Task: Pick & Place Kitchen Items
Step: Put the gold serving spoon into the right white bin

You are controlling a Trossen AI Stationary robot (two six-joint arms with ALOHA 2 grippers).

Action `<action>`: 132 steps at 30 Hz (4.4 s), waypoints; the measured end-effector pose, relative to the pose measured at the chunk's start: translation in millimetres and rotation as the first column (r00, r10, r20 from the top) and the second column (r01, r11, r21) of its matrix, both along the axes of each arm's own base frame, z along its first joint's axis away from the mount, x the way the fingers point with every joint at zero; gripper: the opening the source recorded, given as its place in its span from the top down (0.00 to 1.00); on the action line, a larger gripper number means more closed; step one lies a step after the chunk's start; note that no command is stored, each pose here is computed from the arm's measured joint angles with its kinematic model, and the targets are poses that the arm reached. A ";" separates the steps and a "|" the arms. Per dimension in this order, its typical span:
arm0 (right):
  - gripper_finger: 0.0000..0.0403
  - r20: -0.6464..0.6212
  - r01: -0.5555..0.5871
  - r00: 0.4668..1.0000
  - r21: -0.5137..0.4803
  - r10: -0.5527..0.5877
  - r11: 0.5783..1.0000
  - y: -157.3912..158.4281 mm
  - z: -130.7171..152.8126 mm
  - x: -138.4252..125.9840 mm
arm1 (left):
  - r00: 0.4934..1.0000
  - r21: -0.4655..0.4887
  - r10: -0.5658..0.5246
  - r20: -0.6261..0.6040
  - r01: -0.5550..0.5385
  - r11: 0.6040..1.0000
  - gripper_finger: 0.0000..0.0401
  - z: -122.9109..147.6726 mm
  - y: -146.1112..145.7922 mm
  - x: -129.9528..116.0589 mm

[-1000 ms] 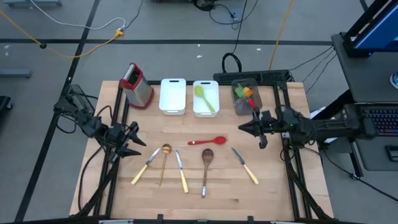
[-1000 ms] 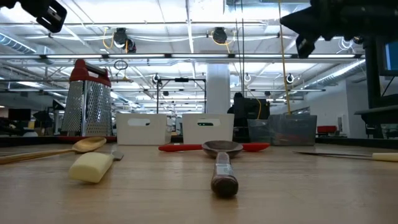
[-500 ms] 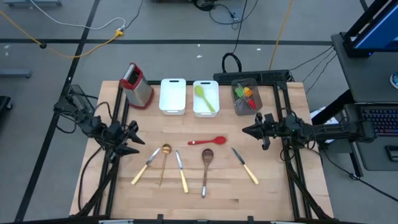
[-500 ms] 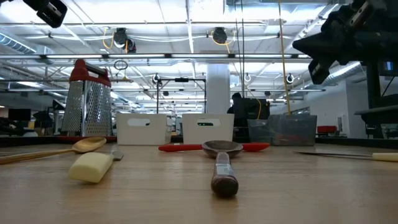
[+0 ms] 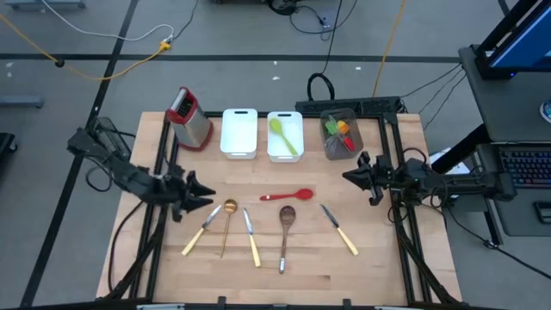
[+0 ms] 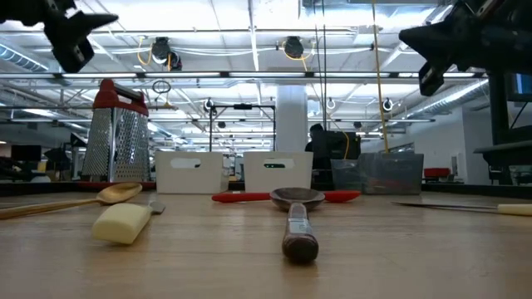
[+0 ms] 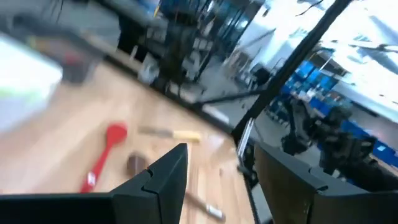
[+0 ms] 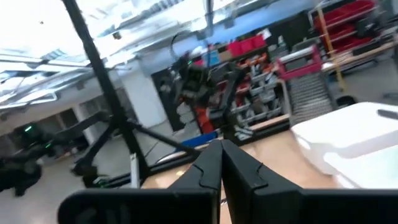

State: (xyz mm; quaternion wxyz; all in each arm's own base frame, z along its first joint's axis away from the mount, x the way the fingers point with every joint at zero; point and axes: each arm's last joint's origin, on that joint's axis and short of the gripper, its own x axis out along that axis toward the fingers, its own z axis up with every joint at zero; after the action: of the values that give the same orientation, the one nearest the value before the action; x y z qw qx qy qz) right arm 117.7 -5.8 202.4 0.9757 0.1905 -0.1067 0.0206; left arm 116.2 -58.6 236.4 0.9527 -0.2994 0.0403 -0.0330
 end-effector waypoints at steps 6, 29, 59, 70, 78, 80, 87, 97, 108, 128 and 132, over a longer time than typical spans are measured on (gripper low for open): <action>1.00 -0.012 0.011 1.000 0.003 -0.011 1.000 -0.3 -1.1 -1.2 | 0.967 -0.131 -0.089 -0.239 0.059 0.990 0.52 -4.4 -18.4 22.9; 1.00 -0.045 -0.088 0.995 0.021 0.089 0.996 2.5 -4.1 -0.8 | 0.582 -0.043 0.196 -0.789 -0.372 0.927 0.52 -22.3 -7.8 94.0; 1.00 -0.044 -0.102 0.994 0.020 0.102 0.995 2.8 -3.9 -0.9 | 0.416 0.104 0.147 -0.898 -0.125 0.987 0.52 -54.6 35.0 106.0; 1.00 -0.043 -0.102 0.994 0.020 0.103 0.995 2.8 -3.8 -0.9 | 0.414 0.099 0.086 -0.906 0.009 0.995 0.52 -57.2 49.5 107.7; 1.00 -0.043 -0.102 0.994 0.020 0.102 0.995 2.8 -3.8 -0.9 | 0.418 0.120 0.089 -0.904 0.049 0.992 0.52 -57.2 53.7 107.8; 1.00 -0.043 -0.102 0.994 0.020 0.102 0.995 2.8 -3.8 -0.9 | 0.419 0.122 0.089 -0.903 0.053 0.991 0.52 -58.3 53.8 107.5; 1.00 -0.043 -0.101 0.994 0.020 0.102 0.995 2.8 -3.8 -0.9 | 0.431 0.069 0.040 -0.902 0.052 0.996 0.52 -72.1 52.5 102.7; 1.00 -0.043 -0.103 0.994 0.036 0.105 0.994 2.8 -3.8 -0.9 | 0.399 0.085 0.047 -0.916 0.079 0.993 0.52 -84.7 52.6 107.5; 1.00 -0.044 -0.106 0.993 0.050 0.108 0.993 2.8 -4.0 -0.9 | 0.346 0.051 0.022 -0.938 0.073 0.996 0.52 -106.7 52.0 118.2; 1.00 -0.045 -0.106 0.993 0.053 0.108 0.993 2.8 -4.0 -0.8 | 0.385 -0.028 -0.051 -0.922 0.065 0.997 0.97 -105.6 49.0 122.5; 1.00 -0.045 -0.106 0.993 0.053 0.108 0.993 2.8 -4.0 -0.8 | 0.381 -0.026 -0.048 -0.923 0.063 0.998 0.99 -105.6 49.1 122.2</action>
State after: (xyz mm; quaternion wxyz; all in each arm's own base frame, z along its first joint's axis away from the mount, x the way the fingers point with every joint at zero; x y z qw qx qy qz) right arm 116.9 -3.0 198.4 0.9703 0.2210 -0.0735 0.0655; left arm 238.4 -9.4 130.8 0.7702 -0.2593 0.5727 0.1074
